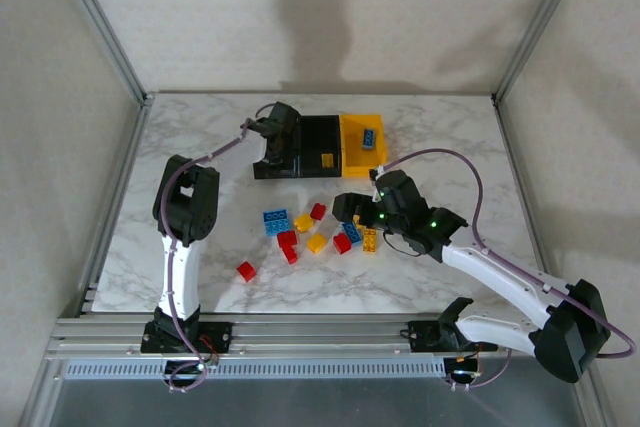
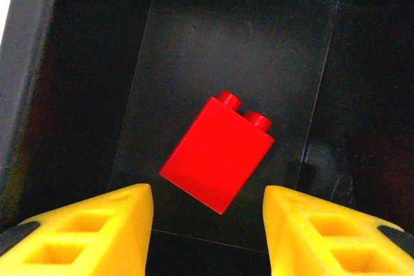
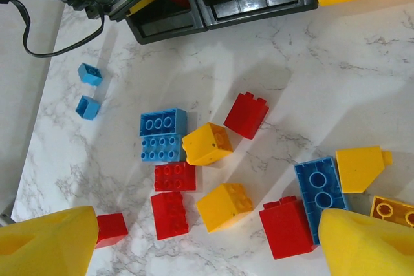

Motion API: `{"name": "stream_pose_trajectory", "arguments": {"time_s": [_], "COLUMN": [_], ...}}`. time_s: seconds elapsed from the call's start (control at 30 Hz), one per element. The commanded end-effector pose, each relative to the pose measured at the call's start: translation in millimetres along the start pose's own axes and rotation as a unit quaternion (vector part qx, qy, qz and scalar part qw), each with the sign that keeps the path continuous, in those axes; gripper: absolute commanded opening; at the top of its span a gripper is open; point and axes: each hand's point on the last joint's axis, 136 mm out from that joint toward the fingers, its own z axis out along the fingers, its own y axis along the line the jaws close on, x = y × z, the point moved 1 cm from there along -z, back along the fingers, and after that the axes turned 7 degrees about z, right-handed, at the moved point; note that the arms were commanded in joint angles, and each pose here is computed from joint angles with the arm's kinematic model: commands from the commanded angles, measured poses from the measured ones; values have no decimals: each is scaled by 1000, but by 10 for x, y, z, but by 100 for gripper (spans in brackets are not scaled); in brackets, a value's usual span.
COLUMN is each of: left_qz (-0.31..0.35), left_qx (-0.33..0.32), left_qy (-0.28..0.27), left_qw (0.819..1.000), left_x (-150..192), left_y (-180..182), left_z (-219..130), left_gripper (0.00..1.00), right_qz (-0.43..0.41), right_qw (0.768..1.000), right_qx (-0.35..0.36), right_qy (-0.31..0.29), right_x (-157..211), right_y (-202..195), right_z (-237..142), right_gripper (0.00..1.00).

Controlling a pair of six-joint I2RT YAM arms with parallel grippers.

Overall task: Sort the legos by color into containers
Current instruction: Place the lego in the container.

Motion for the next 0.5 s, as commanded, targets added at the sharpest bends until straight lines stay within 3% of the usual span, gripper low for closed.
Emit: {"name": "stream_pose_trajectory", "arguments": {"time_s": [0.0, 0.27, 0.47], "left_qz": [-3, 1, 7], "left_qx": [21, 75, 139], "left_qy": [-24, -45, -56], "left_qw": [999, 996, 989], "left_x": [-170, -40, 275], "left_y": [-8, -108, -172], "left_z": [-382, -929, -1308], "left_gripper": [49, 50, 56], "right_qz": [1, -4, 31], "right_qw": [1000, 999, 993], "right_qx": [9, 28, 105], "right_qy": [-14, -29, -47], "right_x": [-21, -90, -242], "right_y": [-27, -99, -486], "right_z": [-78, -207, -303], "right_gripper": [89, 89, 90]}}
